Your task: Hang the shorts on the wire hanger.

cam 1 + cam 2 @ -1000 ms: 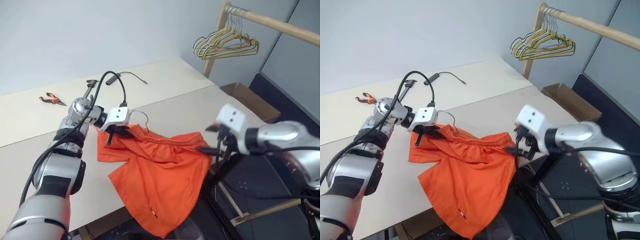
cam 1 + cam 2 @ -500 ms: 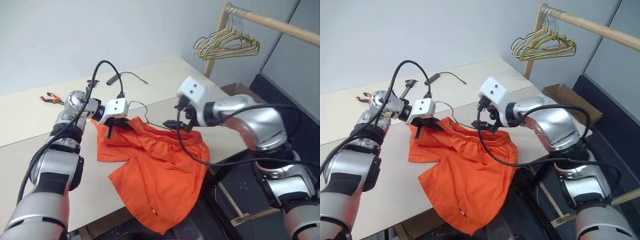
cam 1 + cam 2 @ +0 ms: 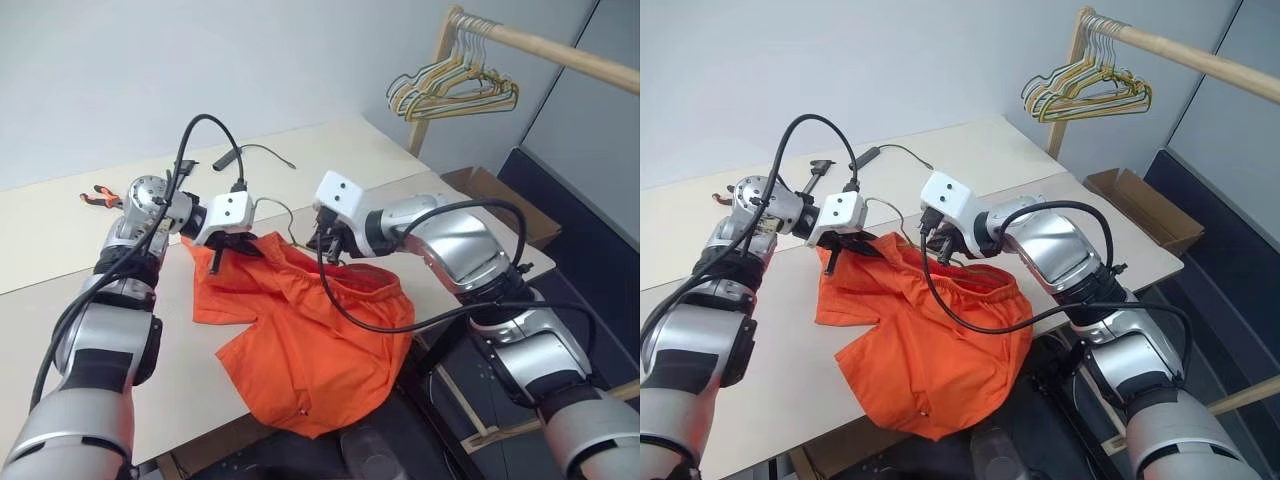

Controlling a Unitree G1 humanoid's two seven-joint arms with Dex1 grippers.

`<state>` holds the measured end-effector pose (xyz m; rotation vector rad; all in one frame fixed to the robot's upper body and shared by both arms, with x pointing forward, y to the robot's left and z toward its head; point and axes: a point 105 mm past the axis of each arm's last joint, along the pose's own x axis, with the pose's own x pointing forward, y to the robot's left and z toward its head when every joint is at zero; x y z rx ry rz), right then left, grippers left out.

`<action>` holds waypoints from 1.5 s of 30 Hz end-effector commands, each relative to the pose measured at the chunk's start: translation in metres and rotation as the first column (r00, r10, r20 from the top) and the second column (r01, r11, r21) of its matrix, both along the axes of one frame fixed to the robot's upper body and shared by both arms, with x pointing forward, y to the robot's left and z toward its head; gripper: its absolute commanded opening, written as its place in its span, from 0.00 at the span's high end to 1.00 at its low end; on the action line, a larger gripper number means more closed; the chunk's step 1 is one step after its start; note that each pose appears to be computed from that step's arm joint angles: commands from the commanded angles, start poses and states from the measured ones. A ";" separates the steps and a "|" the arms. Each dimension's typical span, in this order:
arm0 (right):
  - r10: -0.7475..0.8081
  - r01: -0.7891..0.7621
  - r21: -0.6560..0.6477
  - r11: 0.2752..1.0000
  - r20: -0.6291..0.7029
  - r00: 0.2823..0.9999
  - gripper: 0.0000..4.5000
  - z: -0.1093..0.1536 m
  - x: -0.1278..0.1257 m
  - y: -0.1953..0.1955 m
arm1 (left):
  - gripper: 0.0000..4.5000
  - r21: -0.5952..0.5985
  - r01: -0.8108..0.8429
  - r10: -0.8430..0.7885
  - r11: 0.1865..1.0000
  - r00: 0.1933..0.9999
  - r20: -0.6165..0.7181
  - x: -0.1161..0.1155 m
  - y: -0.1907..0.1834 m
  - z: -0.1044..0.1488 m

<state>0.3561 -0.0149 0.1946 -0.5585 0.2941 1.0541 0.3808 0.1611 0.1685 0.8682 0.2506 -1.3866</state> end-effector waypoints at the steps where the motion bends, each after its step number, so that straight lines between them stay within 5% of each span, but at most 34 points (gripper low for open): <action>1: -0.047 0.041 0.053 0.998 0.133 0.990 0.99 0.032 0.010 -0.013 | 1.00 -0.029 -0.007 0.009 1.000 0.999 0.047 0.000 0.003 0.013; 9: -0.018 -0.005 0.185 0.983 0.123 0.992 0.39 0.063 -0.013 -0.034 | 1.00 -0.015 -0.018 0.018 1.000 0.999 0.039 0.000 0.006 0.011; 13: 0.046 -0.060 0.141 0.988 0.103 0.994 0.39 0.046 -0.025 -0.021 | 1.00 -0.013 -0.020 0.020 1.000 0.999 0.040 0.001 0.006 0.012; 22: 0.038 -0.040 0.054 0.998 0.049 0.998 0.39 0.007 -0.011 0.008 | 1.00 -0.013 -0.017 0.018 1.000 0.999 0.047 0.002 0.004 0.015; 25: 0.013 -0.015 0.037 0.999 0.048 0.999 0.53 0.001 -0.006 0.011 | 1.00 -0.015 -0.017 0.018 1.000 0.999 0.049 0.001 0.004 0.015; 31: 0.027 -0.031 0.071 0.997 0.055 0.998 0.97 0.006 -0.007 0.010 | 1.00 -0.016 -0.018 0.019 1.000 0.999 0.049 0.001 0.005 0.015; 39: 0.064 -0.069 0.071 0.995 0.068 0.996 0.99 0.006 -0.011 0.009 | 1.00 -0.045 -0.009 0.011 0.999 0.998 0.054 -0.001 0.003 0.019; 45: 0.087 -0.096 0.098 0.990 0.091 0.992 1.00 0.012 -0.009 0.001 | 0.64 -0.107 -0.002 0.007 0.994 0.999 0.052 -0.006 0.006 0.031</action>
